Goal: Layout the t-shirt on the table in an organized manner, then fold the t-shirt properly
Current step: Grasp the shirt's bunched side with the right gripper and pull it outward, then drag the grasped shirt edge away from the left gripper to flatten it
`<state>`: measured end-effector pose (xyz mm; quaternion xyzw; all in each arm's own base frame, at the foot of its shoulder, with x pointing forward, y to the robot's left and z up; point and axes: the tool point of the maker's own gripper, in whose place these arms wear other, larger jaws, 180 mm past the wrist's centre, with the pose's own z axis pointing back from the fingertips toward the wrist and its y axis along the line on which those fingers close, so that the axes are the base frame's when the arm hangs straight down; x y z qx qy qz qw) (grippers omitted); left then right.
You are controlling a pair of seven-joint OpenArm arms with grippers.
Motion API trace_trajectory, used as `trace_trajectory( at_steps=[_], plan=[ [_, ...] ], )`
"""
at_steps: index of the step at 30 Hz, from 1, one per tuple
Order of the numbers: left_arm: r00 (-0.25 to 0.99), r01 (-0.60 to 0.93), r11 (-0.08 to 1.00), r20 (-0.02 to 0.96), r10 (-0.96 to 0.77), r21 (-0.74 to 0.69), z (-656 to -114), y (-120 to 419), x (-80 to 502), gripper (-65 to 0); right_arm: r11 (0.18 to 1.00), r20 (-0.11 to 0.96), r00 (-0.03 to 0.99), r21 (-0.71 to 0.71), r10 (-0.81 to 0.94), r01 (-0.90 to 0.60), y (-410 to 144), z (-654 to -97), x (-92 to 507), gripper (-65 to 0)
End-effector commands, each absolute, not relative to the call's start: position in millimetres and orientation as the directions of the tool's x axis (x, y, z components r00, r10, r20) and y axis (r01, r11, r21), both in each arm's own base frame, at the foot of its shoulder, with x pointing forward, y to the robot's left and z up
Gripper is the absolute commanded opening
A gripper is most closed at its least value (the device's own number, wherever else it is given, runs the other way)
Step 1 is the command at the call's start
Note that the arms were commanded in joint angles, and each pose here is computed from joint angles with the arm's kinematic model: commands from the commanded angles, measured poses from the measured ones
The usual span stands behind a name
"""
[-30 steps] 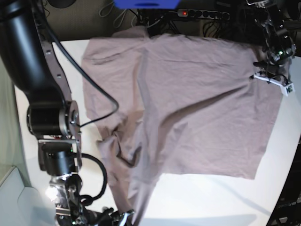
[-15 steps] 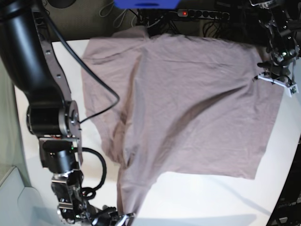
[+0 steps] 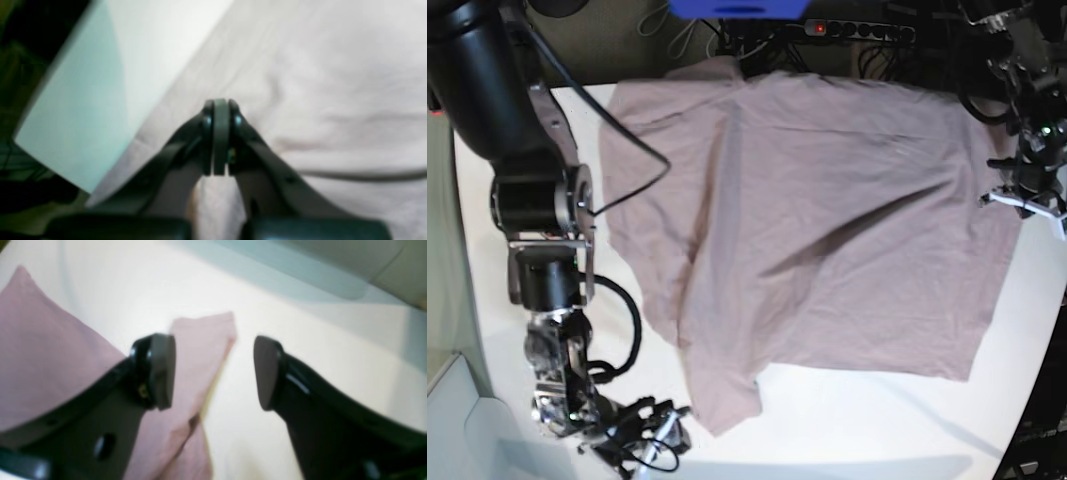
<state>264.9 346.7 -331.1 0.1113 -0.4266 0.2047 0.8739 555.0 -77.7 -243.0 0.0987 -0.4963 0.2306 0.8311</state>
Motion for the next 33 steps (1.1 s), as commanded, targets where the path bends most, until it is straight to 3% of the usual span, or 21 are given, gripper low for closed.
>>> trace_trajectory(
  at_steps=[1,5,6,12,18,23,33],
  plan=[
    [0.484,-0.464,0.886,0.843,0.236,0.019,-301.8,355.9,280.9,-64.2,0.865,0.897,0.342,-0.081,0.28,-0.496,-70.5,-222.1,555.6,-38.8],
    [0.437,-0.486,0.873,0.851,0.291,-0.048,-290.0,363.1,317.8,-64.1,0.859,0.873,0.367,-0.105,0.32,-0.501,-70.6,-242.1,529.1,-64.0],
    [0.434,-0.495,0.867,0.847,0.308,-0.062,-291.3,369.5,328.0,-64.1,0.858,0.861,0.389,-0.098,0.326,-0.504,-70.5,-252.3,523.4,-65.0],
    [0.542,-0.501,0.858,0.732,0.413,-0.113,-345.9,375.5,376.3,-64.4,0.859,0.811,0.482,-0.05,0.333,-0.51,-72.3,-306.2,494.5,-65.0],
    [0.594,-0.474,0.876,0.702,0.392,-0.088,-398.9,360.3,391.8,-64.5,0.86,0.776,0.535,-0.019,0.334,-0.509,-74.2,-338.9,473.1,-65.0],
    [0.625,-0.466,0.883,0.687,0.371,-0.053,-429.9,357.2,381.4,-64.5,0.863,0.752,0.571,0.005,0.33,-0.506,-77.0,-362.7,455.9,-65.0],
    [0.663,-0.516,0.851,0.675,0.323,0.099,-448.0,427.8,318.0,-64.5,0.885,0.657,0.701,0.11,0.277,-0.452,-99.3,-436.6,425.3,-65.0]
  ],
)
